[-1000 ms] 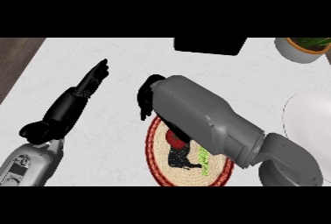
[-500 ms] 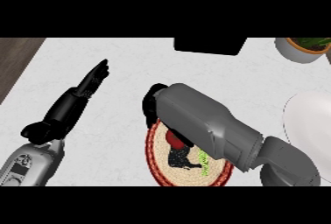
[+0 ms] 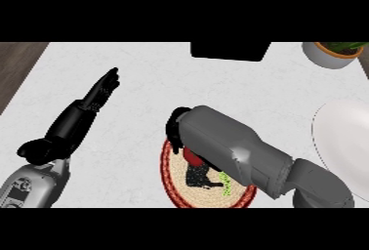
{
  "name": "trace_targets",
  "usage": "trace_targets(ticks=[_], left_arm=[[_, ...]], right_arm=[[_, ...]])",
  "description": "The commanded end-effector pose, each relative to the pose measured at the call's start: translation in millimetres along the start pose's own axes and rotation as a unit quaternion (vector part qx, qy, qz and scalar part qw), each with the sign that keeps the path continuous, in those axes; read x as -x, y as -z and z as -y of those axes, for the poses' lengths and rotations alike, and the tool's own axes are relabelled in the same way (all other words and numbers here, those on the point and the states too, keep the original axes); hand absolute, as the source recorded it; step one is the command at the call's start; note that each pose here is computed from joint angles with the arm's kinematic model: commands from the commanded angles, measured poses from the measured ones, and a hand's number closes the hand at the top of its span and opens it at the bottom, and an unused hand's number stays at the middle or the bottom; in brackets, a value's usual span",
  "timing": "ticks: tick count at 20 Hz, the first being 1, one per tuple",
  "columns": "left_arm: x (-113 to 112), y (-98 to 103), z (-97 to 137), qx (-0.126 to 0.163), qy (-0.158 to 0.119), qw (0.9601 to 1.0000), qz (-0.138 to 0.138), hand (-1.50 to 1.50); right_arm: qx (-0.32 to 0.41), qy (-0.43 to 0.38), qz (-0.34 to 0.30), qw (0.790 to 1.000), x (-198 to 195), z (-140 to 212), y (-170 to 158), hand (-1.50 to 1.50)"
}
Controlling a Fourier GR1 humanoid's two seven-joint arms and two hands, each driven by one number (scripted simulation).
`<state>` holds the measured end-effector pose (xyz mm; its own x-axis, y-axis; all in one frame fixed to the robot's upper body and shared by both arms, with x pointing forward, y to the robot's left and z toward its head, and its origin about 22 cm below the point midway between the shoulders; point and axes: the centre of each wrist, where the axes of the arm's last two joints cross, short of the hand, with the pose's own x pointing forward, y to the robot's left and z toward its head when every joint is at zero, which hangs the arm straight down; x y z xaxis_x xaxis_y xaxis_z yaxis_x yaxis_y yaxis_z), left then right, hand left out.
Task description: Pick the tomato from the placemat and place it in the plate
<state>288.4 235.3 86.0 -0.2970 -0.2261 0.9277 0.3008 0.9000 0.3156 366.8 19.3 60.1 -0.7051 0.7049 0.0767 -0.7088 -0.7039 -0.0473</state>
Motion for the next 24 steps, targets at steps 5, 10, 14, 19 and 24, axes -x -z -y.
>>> trace_targets(ticks=[5,10,14,19,24], left_arm=[[7.8,-3.3,-19.2,-0.005,0.000,1.0000,-0.007,0.00],[12.3,-1.0,-0.8,-0.005,-0.005,0.9999,-0.008,0.00],[0.3,-9.6,-7.6,-0.015,0.010,0.9998,-0.011,0.00],[6.0,-6.0,-6.9,-0.014,0.001,0.9999,-0.006,0.00],[11.8,-10.8,-9.0,-0.030,-0.001,0.9994,-0.017,0.00]], right_arm=[[-0.079,-0.041,0.012,0.996,-9.7,-12.4,19.6,-1.50],[-0.093,-0.054,0.003,0.994,-11.2,-19.9,31.4,-1.50],[-0.084,-0.051,0.010,0.995,-8.4,-28.7,44.9,-1.50],[-0.081,-0.097,0.057,0.990,-26.6,-31.1,43.3,1.50],[-0.003,0.029,-0.045,0.999,45.0,-35.6,44.6,1.50]])
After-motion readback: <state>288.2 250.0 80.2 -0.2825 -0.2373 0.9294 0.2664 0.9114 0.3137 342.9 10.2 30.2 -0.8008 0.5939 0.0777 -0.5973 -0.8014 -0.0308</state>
